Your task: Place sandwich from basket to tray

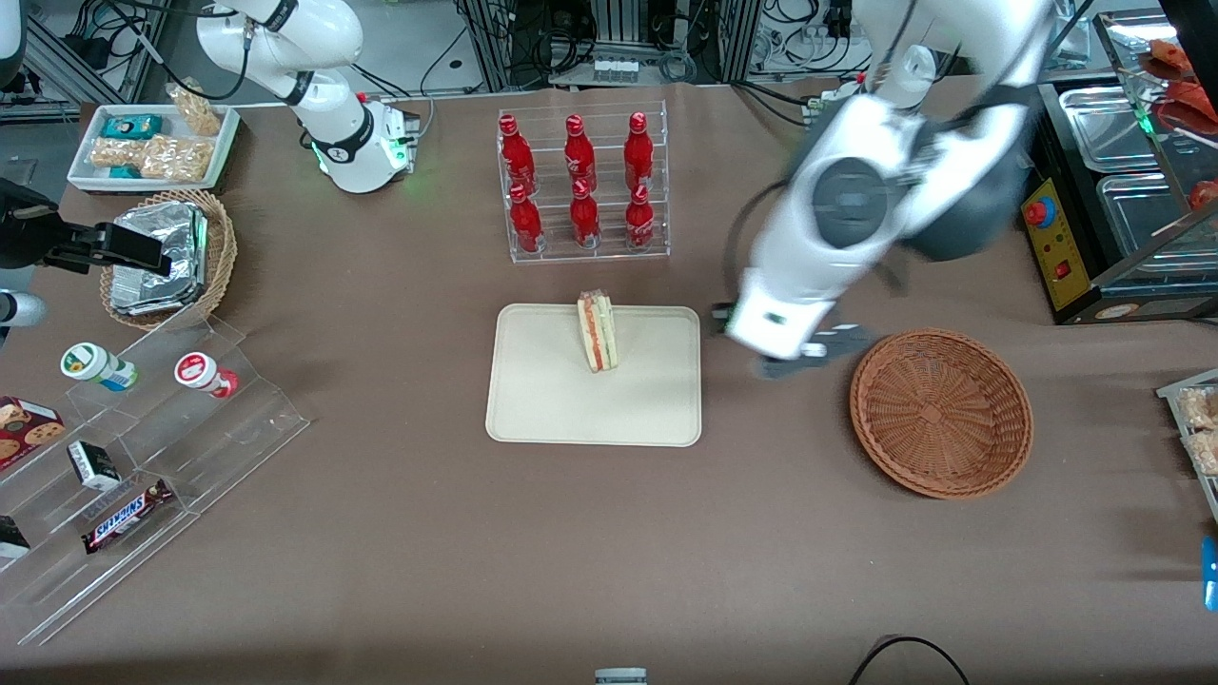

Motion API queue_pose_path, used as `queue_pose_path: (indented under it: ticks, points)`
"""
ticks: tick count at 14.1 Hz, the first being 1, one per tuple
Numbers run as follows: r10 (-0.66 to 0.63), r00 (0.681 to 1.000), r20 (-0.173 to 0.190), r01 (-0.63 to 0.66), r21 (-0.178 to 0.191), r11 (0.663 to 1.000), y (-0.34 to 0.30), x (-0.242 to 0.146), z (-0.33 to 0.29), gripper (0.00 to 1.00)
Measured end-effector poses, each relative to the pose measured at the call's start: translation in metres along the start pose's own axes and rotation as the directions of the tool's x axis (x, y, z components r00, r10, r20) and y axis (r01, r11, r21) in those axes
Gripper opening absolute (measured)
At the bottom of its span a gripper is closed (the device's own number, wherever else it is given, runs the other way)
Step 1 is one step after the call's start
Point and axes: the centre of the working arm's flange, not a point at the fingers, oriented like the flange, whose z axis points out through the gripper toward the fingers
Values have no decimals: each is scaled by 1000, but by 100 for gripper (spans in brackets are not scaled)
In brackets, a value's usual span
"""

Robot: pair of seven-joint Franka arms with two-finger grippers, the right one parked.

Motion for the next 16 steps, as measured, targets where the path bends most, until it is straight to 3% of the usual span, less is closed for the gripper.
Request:
queue_pose_path:
  ticks: [4, 7, 9, 13, 16]
  points:
    - [-3, 998, 66, 1, 38, 999, -108, 42, -33, 100]
    - [49, 994, 102, -58, 87, 995, -144, 43, -44, 100]
    - [81, 990, 119, -92, 92, 991, -161, 42, -54, 100]
    - [56, 994, 97, -63, 67, 996, -190, 54, -76, 100]
    - [59, 997, 40, -61, 41, 997, -187, 60, -85, 100]
